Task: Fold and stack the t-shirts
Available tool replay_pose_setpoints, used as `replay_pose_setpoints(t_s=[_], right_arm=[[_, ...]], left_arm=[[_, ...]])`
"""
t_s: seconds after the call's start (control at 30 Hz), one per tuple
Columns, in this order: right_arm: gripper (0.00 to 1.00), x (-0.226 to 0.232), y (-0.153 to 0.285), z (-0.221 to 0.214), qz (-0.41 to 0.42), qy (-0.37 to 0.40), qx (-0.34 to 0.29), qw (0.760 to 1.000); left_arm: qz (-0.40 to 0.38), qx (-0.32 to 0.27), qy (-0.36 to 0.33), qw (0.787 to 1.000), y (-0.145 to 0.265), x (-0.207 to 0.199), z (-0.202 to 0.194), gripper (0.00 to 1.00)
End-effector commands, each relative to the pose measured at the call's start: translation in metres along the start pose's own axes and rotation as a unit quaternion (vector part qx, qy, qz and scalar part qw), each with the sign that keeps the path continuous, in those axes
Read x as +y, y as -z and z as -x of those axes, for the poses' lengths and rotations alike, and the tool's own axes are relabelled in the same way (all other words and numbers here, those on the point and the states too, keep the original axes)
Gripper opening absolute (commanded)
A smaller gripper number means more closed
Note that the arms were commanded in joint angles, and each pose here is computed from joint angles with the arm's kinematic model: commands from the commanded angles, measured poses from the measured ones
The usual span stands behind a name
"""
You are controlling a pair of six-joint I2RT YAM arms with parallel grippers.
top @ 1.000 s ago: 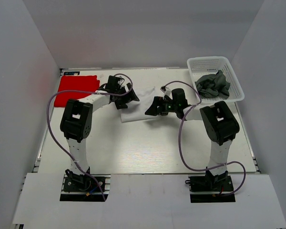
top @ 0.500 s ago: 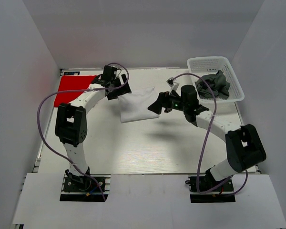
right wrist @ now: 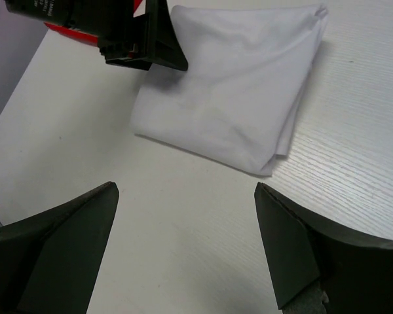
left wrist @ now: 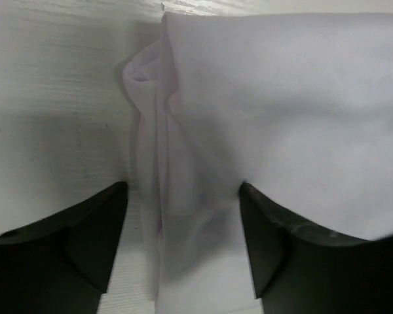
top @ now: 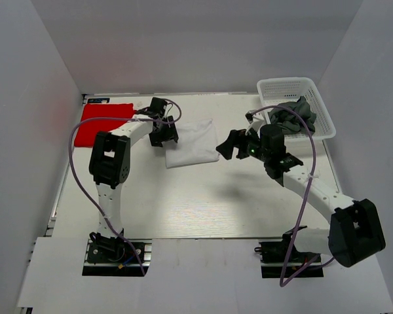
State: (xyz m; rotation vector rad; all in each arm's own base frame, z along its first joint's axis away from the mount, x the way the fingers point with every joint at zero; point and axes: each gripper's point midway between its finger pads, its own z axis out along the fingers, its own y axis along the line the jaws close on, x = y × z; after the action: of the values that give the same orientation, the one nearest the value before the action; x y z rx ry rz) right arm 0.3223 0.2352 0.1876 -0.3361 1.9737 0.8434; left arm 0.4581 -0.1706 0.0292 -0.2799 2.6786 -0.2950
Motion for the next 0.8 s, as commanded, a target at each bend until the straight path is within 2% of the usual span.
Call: replay_pose_setpoints(t_s=[0.0, 0.1, 0.27, 0.43, 0.53, 0.63, 0.77], right_arm=[[0.90, -0.011, 0.010, -0.001, -0.029, 0.021, -0.009, 0.999], [0.90, -0.011, 0.012, -0.008, -0.027, 0.015, -0.006, 1.000], [0.90, -0.014, 0.020, -0.009, -0.035, 0.019, -0.016, 0.999], [0.90, -0.026, 0.027, -0.007, -0.069, 0.036, -0.035, 0.996], [0.90, -0.035, 0.030, -0.007, -0.089, 0.047, -0.039, 0.994], [0.90, -0.040, 0.030, -0.007, -0.101, 0.049, -0.040, 0.993], [0.90, -0.048, 0.030, -0.010, -0.120, 0.054, -0.036, 0.991]], left_arm=[[-0.010, 0.006, -0.012, 1.000, -0.005, -0.007, 0.001, 0.75], [-0.030, 0.013, -0.036, 0.999, -0.013, -0.016, -0.005, 0.53], [-0.030, 0.014, -0.047, 0.998, -0.017, -0.014, -0.005, 0.00], [0.008, -0.037, -0.107, 0.994, 0.010, -0.011, 0.035, 0.00], [0.044, -0.074, -0.165, 0.982, 0.040, -0.001, 0.059, 0.00], [0.075, -0.109, -0.177, 0.975, 0.068, 0.013, 0.085, 0.00], [0.129, -0.139, -0.232, 0.954, 0.095, 0.031, 0.108, 0.00]])
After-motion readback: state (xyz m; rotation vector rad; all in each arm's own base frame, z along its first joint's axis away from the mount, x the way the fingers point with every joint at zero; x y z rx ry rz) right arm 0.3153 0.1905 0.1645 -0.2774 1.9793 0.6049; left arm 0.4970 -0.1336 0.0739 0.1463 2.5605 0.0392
